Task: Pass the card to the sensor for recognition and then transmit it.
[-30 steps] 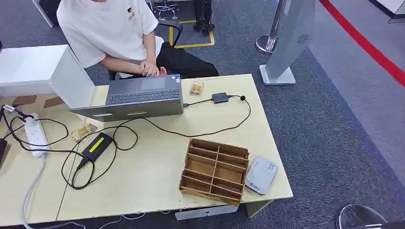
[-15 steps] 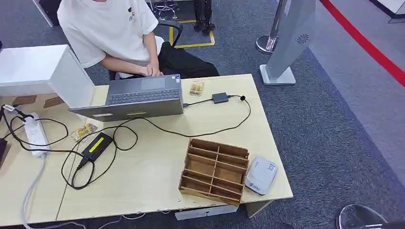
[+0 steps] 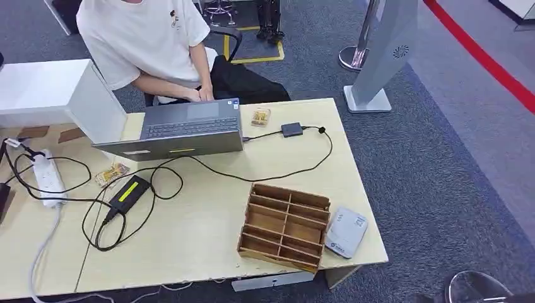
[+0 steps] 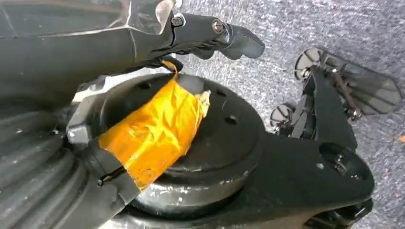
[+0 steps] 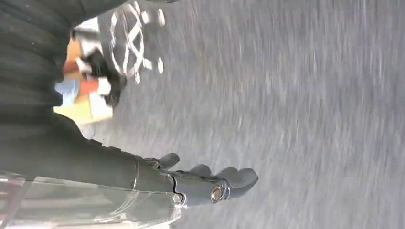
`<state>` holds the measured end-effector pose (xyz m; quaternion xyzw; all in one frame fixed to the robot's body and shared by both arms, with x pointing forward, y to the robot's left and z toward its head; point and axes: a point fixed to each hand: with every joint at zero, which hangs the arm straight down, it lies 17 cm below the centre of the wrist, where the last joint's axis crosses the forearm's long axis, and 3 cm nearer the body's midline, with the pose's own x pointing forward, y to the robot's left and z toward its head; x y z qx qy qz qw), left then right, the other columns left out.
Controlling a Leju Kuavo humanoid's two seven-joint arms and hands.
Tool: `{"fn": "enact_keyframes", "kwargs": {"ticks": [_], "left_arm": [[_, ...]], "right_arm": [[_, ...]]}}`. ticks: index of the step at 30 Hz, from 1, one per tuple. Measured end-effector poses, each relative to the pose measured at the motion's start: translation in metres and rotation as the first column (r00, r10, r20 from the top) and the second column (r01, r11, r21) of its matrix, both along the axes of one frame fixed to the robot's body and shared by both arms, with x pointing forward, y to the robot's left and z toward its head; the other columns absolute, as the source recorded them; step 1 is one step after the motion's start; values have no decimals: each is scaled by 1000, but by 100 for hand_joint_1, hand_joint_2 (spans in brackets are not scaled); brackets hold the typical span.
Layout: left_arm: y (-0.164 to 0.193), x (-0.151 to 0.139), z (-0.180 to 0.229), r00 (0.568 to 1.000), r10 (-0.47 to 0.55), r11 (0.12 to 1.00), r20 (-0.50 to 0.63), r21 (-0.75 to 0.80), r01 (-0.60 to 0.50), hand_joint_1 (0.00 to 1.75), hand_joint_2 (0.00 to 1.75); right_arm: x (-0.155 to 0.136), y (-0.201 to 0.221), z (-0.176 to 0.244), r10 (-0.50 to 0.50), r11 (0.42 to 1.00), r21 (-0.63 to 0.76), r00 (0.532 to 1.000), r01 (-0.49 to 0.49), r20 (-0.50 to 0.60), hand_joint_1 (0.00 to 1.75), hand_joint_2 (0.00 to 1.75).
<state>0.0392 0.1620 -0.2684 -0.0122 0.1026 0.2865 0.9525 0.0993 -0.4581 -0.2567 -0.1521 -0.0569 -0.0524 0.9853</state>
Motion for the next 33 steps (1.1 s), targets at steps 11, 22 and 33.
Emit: {"fn": "enact_keyframes", "kwargs": {"ticks": [11, 22, 33], "left_arm": [[-6, 2, 2, 998, -59, 998, -4, -17, 59, 0, 175], [-4, 12, 2, 935, -346, 938, 72, -2, 347, 0, 175], [-15, 30, 5, 680, -702, 704, 214, 57, 708, 0, 175]], "right_arm": [[-65, -75, 13, -82, 982, -167, 996, 85, 26, 0, 175], [-63, -152, 54, -15, 916, -389, 977, 99, 212, 0, 175], [55, -193, 105, 209, 836, -549, 923, 4, 324, 0, 175]]}}
